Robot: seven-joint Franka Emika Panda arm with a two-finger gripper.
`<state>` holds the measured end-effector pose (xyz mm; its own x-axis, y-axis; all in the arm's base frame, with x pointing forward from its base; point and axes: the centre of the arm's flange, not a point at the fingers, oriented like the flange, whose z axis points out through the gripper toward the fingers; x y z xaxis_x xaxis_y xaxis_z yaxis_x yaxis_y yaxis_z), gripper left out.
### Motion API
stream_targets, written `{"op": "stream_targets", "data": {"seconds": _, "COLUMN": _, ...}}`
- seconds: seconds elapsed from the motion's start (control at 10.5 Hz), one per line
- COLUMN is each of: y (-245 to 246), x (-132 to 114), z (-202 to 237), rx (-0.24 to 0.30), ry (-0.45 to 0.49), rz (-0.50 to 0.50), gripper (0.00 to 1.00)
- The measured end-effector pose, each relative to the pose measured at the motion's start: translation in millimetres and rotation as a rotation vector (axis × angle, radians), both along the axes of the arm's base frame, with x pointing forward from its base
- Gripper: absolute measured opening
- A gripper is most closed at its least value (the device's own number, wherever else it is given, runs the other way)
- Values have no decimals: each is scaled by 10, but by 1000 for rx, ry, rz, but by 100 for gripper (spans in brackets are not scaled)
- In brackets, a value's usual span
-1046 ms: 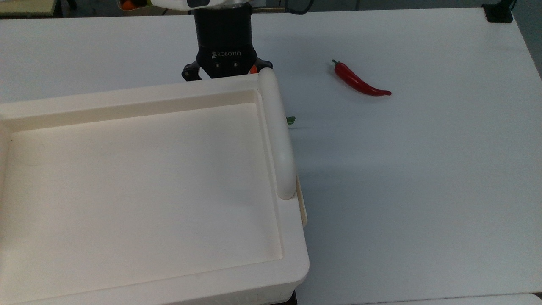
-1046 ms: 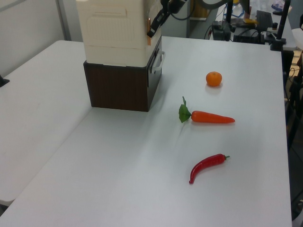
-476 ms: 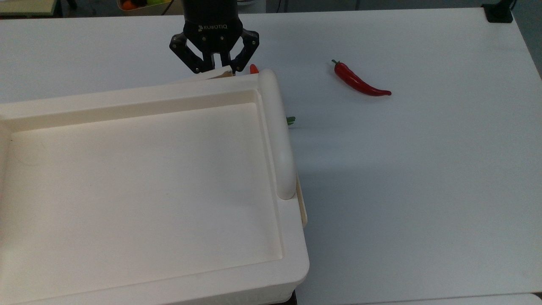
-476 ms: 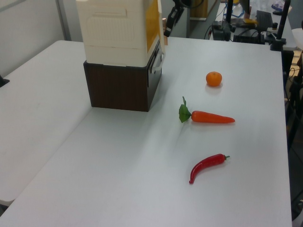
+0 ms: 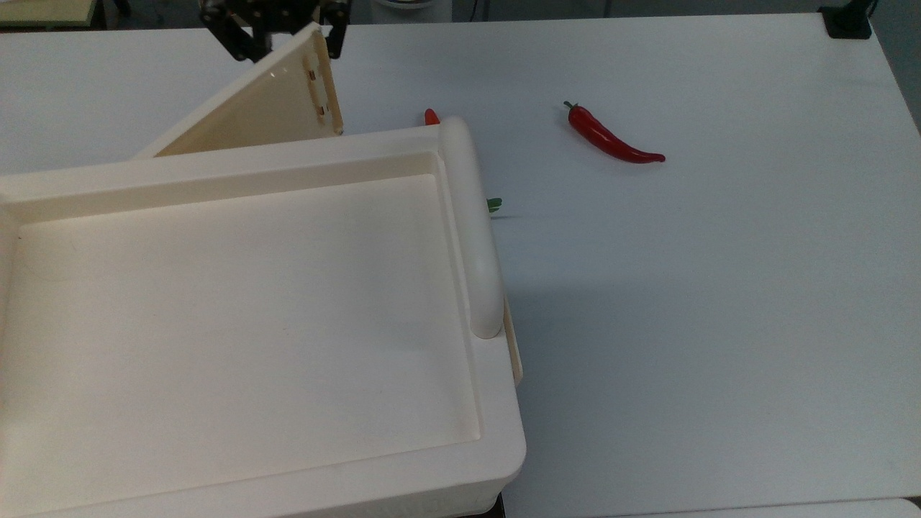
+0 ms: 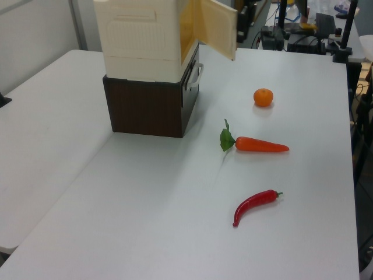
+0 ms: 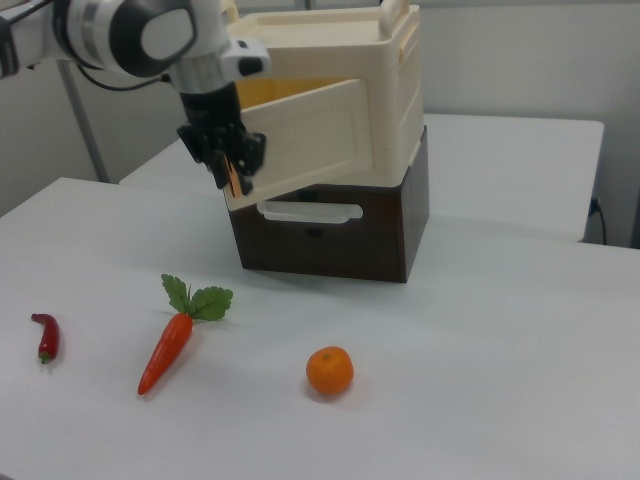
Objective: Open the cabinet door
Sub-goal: 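Pull the door edge outward, swinging the door open on its hinge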
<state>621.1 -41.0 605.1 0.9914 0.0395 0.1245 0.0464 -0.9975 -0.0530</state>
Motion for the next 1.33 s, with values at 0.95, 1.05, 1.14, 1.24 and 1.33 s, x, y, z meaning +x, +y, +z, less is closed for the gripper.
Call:
{"op": "stream_targets", "data": {"seconds": 0.95, "y": -993, "x": -799, "z": 307, "rx": -65, "ry": 236, "rz": -127, "gripper": 100}}
{"op": "stream_targets", "data": {"seconds": 1.05, "y": -915, "x": -800, "z": 332, "rx": -64, "ry": 234, "rz": -147, "gripper": 100}}
{"op": "stream_targets", "data": {"seconds": 1.14, "y": -747, "x": -776, "z": 354, "rx": -71, "ry": 231, "rz": -158, "gripper": 100}}
{"op": "stream_targets", "data": {"seconds": 1.24, "y": -511, "x": -737, "z": 356, "rx": -85, "ry": 232, "rz": -151, "gripper": 100}}
{"op": "stream_targets", "data": {"seconds": 1.33, "y": -270, "x": -703, "z": 342, "rx": -97, "ry": 234, "rz": -138, "gripper": 100}}
